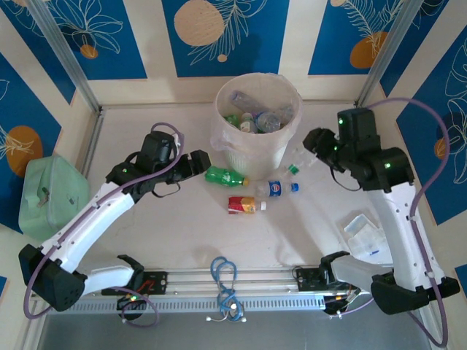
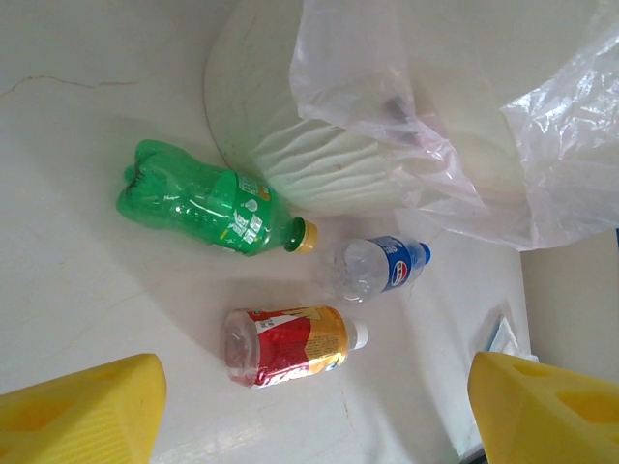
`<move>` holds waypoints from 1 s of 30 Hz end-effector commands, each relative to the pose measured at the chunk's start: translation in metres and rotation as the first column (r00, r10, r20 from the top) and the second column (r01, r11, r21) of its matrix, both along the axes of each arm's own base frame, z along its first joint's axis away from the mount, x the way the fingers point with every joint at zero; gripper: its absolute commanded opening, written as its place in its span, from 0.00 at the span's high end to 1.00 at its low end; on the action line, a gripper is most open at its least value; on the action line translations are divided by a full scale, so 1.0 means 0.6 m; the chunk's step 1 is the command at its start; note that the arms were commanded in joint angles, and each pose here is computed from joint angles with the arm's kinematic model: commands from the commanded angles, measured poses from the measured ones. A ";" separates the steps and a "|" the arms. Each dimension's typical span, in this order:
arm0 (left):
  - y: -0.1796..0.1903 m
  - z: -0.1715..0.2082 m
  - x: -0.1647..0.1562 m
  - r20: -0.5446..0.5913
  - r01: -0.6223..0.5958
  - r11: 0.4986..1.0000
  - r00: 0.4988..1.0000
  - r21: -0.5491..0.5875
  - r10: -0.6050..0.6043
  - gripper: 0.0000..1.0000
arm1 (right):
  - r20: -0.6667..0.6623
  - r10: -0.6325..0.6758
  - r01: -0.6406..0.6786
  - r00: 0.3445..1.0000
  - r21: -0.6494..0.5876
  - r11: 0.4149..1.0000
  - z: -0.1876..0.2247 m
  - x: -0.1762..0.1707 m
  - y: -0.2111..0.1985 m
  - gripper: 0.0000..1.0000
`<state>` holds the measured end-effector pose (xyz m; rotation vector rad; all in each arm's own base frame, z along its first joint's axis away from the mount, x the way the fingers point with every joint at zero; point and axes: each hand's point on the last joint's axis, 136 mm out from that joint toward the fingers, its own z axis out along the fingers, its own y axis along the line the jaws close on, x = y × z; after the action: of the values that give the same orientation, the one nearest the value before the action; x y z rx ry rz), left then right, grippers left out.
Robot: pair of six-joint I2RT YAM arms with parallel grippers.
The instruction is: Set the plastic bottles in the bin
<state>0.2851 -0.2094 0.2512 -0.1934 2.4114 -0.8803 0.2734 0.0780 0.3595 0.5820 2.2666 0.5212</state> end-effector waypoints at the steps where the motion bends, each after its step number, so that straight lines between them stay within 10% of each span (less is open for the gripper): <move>1: 0.012 -0.010 0.000 -0.028 -0.032 1.000 0.999 0.000 0.032 0.19 | 0.084 0.131 -0.134 0.988 0.038 0.990 0.057 0.036 0.048 0.47; 21: 0.011 -0.058 0.009 -0.099 -0.074 0.997 0.992 -0.007 0.073 0.20 | 0.107 0.267 -0.279 0.958 0.127 0.952 0.081 0.288 0.189 0.45; 30: 0.013 -0.072 0.026 -0.116 -0.106 0.994 0.988 0.008 0.106 0.13 | 0.008 0.280 -0.279 0.960 0.118 0.953 0.021 0.301 0.194 0.16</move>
<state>0.2920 -0.2070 0.2089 -0.3319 2.5009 -0.8539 0.4639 0.1920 0.3671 0.3528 2.3417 0.7873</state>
